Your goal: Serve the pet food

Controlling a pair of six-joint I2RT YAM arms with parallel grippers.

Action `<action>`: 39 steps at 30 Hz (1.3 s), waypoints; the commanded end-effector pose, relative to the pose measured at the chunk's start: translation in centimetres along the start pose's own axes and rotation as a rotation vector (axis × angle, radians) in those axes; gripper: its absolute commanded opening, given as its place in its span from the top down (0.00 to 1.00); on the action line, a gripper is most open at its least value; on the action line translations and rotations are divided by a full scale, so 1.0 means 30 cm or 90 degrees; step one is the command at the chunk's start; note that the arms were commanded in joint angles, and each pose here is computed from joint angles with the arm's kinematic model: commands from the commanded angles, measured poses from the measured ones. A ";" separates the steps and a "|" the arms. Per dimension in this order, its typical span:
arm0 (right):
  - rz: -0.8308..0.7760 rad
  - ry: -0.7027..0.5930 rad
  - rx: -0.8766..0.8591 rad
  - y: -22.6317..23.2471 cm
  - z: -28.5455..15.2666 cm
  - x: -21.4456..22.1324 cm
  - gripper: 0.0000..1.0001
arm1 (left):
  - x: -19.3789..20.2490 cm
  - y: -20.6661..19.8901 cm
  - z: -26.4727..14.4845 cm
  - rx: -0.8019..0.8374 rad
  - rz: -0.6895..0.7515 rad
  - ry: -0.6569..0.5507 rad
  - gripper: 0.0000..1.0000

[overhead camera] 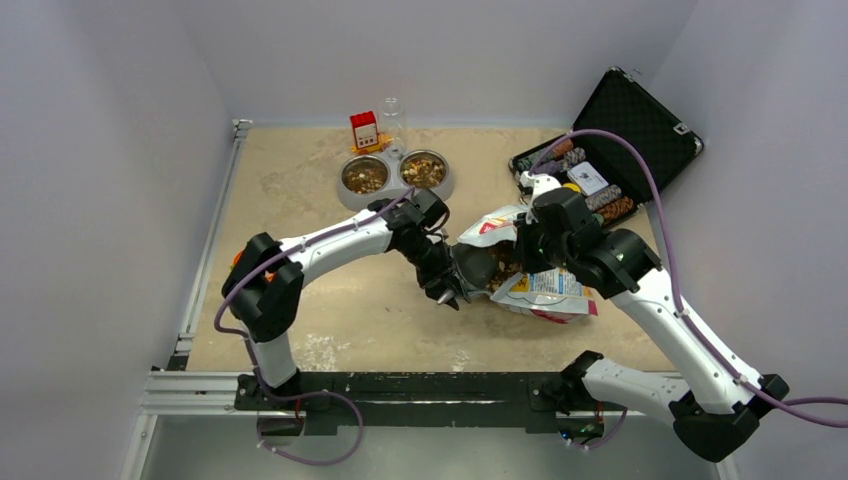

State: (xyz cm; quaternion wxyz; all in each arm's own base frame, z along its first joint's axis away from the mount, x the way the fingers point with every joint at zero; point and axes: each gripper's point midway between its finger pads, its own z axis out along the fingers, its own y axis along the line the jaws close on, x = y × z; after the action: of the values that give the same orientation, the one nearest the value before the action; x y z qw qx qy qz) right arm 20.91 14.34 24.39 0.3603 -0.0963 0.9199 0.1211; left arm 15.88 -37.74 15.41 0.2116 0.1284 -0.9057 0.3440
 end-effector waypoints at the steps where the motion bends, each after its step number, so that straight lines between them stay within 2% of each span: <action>1: 0.013 -0.090 -0.057 0.058 -0.041 -0.112 1.00 | -0.071 0.097 -0.065 -0.073 0.054 -0.116 0.62; 3: 0.007 -0.090 -0.057 0.058 -0.039 -0.113 1.00 | -0.077 0.102 -0.072 -0.069 0.056 -0.132 0.58; 7: -0.003 -0.086 -0.056 0.059 -0.032 -0.112 1.00 | -0.090 0.084 -0.081 -0.045 0.070 -0.161 0.59; 10: -0.007 -0.083 -0.058 0.062 -0.027 -0.113 1.00 | -0.098 0.067 -0.079 -0.033 0.076 -0.165 0.74; 13: -0.008 -0.084 -0.060 0.064 -0.025 -0.117 1.00 | -0.102 0.055 -0.075 -0.017 0.083 -0.169 0.78; 15: -0.011 -0.082 -0.062 0.068 -0.024 -0.118 1.00 | -0.102 0.044 -0.073 -0.003 0.088 -0.168 0.85; 18: -0.014 -0.083 -0.061 0.068 -0.023 -0.122 1.00 | -0.103 0.038 -0.089 -0.003 0.103 -0.182 1.00; 21: -0.016 -0.085 -0.061 0.068 -0.025 -0.126 1.00 | -0.088 0.040 -0.115 -0.011 0.122 -0.189 1.00; 25: -0.021 -0.084 -0.059 0.065 -0.026 -0.125 1.00 | -0.011 0.038 -0.143 0.006 0.113 -0.114 1.00; 29: -0.025 -0.082 -0.055 0.061 -0.024 -0.122 1.00 | 0.029 0.030 -0.188 0.039 0.004 -0.057 1.00; 32: -0.025 -0.083 -0.061 0.066 -0.026 -0.122 1.00 | 0.023 -0.038 -0.174 0.121 -0.091 0.003 1.00; 34: -0.025 -0.082 -0.064 0.071 -0.023 -0.123 1.00 | -0.004 -0.084 -0.148 0.150 -0.118 0.024 1.00; 39: -0.019 -0.089 -0.066 0.077 -0.035 -0.144 1.00 | -0.053 -0.291 -0.098 0.161 -0.078 0.065 1.00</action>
State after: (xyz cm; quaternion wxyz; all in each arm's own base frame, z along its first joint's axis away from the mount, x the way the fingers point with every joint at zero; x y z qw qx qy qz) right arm 21.03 14.69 24.04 0.3542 -0.1220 0.9194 0.1197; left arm 18.55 -36.72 17.52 0.2384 0.2239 -0.8637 0.3835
